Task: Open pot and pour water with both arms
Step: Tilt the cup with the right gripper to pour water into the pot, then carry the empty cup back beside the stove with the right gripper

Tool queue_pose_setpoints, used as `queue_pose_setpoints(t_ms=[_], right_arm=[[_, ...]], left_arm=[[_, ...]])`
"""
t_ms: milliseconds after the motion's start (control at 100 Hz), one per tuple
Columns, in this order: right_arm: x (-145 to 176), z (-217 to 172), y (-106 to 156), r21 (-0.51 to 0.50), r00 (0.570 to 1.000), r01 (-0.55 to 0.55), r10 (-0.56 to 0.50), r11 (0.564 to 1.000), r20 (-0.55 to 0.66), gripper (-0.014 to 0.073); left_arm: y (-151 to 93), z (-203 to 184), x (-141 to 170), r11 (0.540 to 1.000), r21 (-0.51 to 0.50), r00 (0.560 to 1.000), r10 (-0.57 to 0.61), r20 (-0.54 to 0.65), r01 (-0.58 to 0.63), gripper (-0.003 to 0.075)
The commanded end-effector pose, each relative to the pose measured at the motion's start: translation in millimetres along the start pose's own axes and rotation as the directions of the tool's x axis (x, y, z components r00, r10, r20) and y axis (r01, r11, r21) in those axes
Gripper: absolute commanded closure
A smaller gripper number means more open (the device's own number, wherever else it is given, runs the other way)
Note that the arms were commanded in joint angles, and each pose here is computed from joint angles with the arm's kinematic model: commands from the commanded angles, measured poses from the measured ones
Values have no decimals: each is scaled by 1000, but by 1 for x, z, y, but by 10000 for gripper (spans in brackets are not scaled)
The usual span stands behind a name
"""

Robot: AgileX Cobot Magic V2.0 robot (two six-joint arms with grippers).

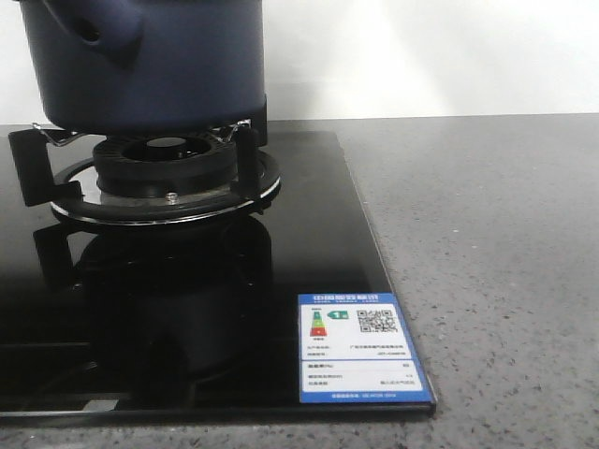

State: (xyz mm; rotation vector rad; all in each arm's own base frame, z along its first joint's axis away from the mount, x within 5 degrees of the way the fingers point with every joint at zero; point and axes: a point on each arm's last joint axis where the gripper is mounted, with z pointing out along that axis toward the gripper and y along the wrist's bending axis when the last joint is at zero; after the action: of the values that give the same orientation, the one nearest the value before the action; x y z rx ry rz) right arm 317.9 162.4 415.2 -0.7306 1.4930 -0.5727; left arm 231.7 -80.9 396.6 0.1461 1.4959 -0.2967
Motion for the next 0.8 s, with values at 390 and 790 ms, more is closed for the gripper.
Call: queue_pose_setpoints(t_ms=[390,790], right_arm=[[10,-39,-76,88,943,-326,317,941,106,244],[86,-62,-73,-6,872,-488,488,873,40,244]], left_arm=[[3,-6,-27,999,-34,989,7,150,-2,348],[3,-6,-27,999,-34,989,8,150,-3,348]])
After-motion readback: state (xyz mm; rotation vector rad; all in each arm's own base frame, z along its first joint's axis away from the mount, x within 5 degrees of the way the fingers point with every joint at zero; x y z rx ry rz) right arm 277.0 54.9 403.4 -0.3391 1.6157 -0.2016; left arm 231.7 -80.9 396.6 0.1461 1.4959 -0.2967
